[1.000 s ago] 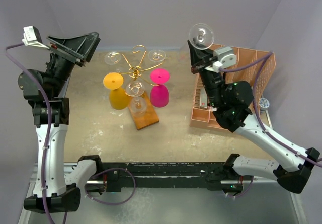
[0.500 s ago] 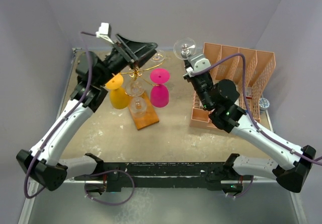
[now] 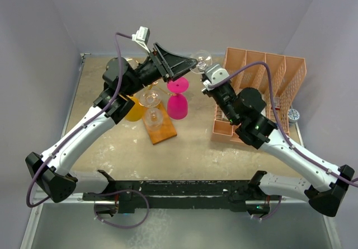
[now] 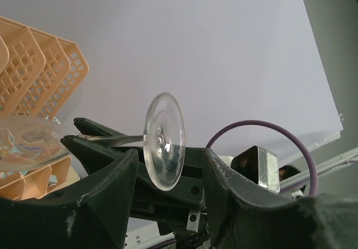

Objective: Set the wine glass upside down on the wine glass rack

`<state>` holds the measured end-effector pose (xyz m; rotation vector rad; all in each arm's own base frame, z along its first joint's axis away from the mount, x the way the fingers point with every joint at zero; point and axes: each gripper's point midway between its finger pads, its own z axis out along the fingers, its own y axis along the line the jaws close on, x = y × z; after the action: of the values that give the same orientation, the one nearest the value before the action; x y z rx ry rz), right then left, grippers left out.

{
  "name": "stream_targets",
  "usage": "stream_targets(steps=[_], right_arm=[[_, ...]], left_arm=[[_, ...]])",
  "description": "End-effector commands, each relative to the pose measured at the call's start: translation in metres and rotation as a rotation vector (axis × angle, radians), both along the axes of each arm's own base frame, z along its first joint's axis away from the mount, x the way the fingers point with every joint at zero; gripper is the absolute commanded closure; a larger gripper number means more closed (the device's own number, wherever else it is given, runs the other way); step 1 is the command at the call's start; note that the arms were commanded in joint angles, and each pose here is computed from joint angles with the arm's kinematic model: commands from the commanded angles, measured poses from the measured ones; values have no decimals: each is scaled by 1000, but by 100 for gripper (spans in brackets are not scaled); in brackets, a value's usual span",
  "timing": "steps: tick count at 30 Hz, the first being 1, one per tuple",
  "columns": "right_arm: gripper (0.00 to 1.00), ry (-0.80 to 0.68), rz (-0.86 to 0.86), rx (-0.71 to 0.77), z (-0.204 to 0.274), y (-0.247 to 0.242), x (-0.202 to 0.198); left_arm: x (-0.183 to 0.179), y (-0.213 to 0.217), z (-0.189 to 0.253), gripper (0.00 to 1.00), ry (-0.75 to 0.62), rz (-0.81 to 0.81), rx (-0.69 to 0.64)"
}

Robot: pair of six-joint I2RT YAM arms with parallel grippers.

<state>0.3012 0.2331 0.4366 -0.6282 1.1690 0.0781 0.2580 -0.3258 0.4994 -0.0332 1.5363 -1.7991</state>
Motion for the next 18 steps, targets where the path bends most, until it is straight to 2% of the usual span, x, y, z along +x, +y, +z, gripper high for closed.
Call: stream_targets(steps=[1, 12, 16, 18], right_arm=[[100, -66, 34, 59, 33, -5, -12], [100, -58, 70, 41, 36, -3, -18], [100, -71, 102, 55, 41, -5, -27], [91, -76, 117, 65, 42, -6, -32]], left_arm=[[-8, 6, 30, 57, -93, 13, -41], [-8, 12, 27, 98, -76, 46, -27], [-11, 15, 36, 100, -74, 38, -64], [-12, 15, 43, 100, -77, 32, -87]])
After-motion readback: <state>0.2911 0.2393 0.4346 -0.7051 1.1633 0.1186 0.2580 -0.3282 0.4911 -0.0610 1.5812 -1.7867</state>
